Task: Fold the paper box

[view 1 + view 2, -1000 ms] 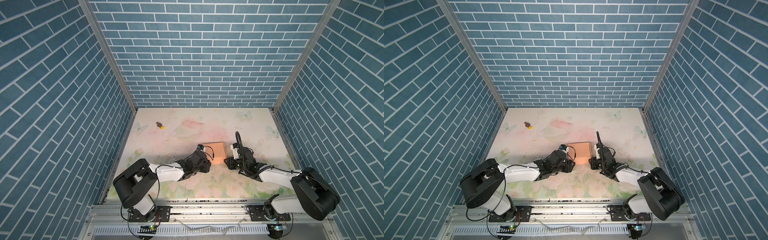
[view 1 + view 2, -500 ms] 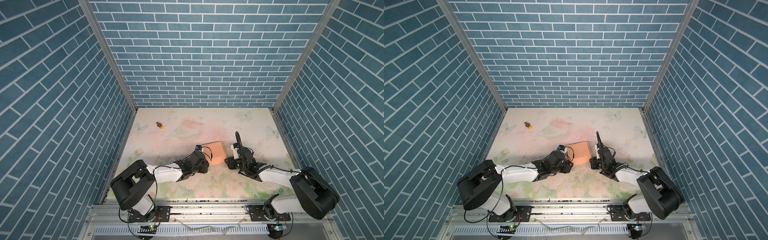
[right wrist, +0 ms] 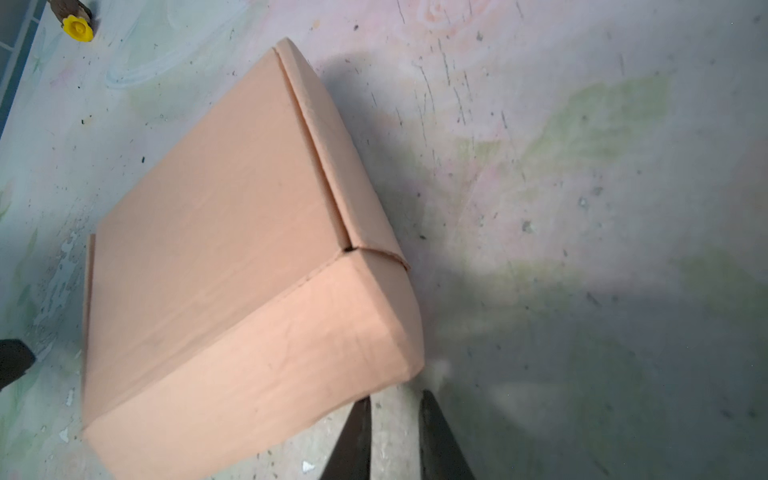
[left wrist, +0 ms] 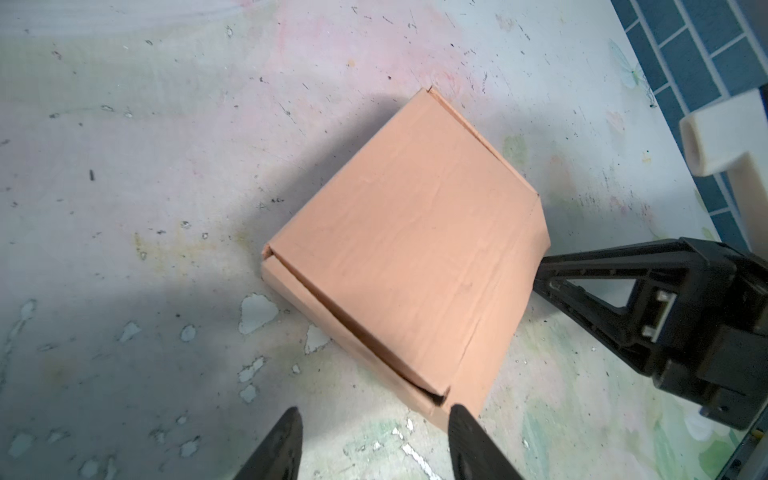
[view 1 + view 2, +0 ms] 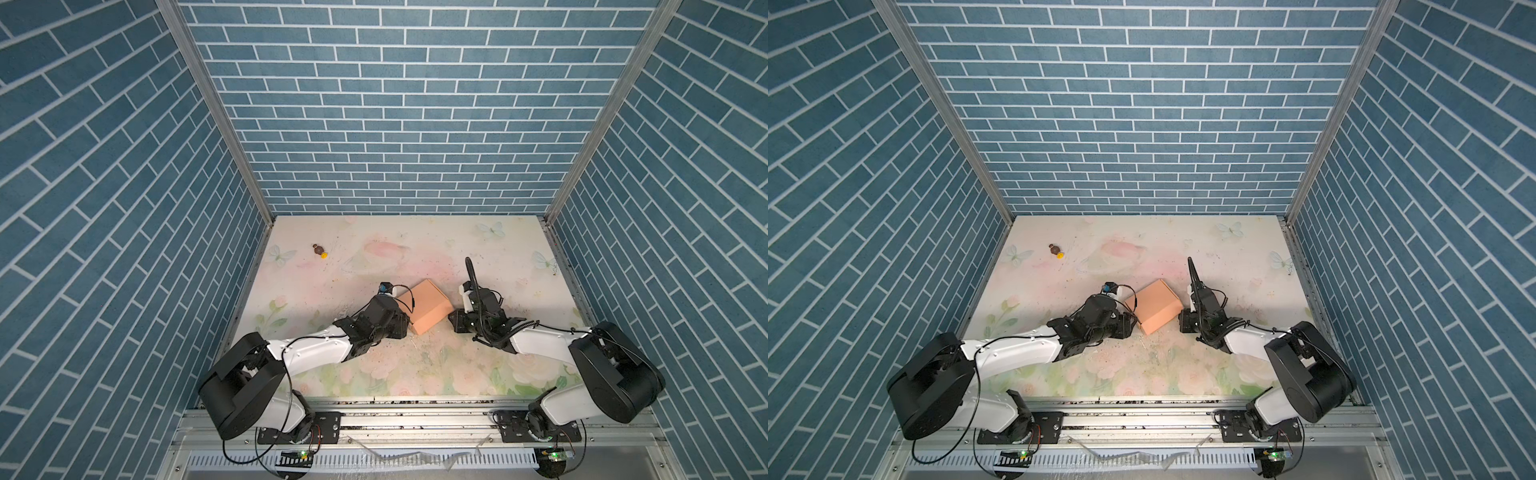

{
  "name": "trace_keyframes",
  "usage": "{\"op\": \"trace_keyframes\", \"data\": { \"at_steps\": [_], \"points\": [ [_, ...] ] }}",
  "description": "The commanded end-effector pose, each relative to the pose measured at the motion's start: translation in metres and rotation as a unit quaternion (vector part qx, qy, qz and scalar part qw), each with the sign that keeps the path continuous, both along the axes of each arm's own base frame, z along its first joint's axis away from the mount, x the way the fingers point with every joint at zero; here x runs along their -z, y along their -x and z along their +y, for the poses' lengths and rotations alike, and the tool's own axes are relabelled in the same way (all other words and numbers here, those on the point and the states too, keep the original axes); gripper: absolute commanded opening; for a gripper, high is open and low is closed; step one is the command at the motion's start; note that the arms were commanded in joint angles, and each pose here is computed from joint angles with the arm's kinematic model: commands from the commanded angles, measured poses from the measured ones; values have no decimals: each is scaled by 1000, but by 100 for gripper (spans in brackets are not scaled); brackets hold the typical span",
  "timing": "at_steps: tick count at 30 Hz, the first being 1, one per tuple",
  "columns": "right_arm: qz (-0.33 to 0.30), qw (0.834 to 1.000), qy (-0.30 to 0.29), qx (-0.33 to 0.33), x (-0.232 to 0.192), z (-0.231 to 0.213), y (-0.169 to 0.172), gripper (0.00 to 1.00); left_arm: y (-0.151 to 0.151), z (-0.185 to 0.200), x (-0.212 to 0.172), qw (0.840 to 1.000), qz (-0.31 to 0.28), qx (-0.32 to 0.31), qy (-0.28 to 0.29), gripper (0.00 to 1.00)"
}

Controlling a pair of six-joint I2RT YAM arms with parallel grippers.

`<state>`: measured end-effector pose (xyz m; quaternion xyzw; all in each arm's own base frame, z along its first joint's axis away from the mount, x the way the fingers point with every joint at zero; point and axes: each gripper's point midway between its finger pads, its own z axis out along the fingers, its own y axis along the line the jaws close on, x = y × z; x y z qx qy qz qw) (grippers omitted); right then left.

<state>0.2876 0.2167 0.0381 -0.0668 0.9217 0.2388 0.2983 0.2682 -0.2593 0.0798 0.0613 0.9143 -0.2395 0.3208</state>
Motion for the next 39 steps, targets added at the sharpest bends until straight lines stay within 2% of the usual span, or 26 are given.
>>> {"op": "trace_keyframes", "data": {
  "at_steps": [1,10,21,30,39],
  "points": [
    [-4,1000,14,-1,-2,0,-8,23,-5,10,-9,1000,-8,-4,-12,59],
    [13,999,38,14,5,-8,-8,22,-35,24,-28,999,-23,-32,-19,59],
    [15,998,50,48,-14,-35,14,22,-66,44,-9,995,14,-73,-69,59],
    [14,998,40,56,-26,-34,14,22,-84,38,11,991,35,-42,-119,59],
    [7,997,43,65,-33,-40,15,23,-86,21,29,991,72,-3,-114,59]
  ]
}}
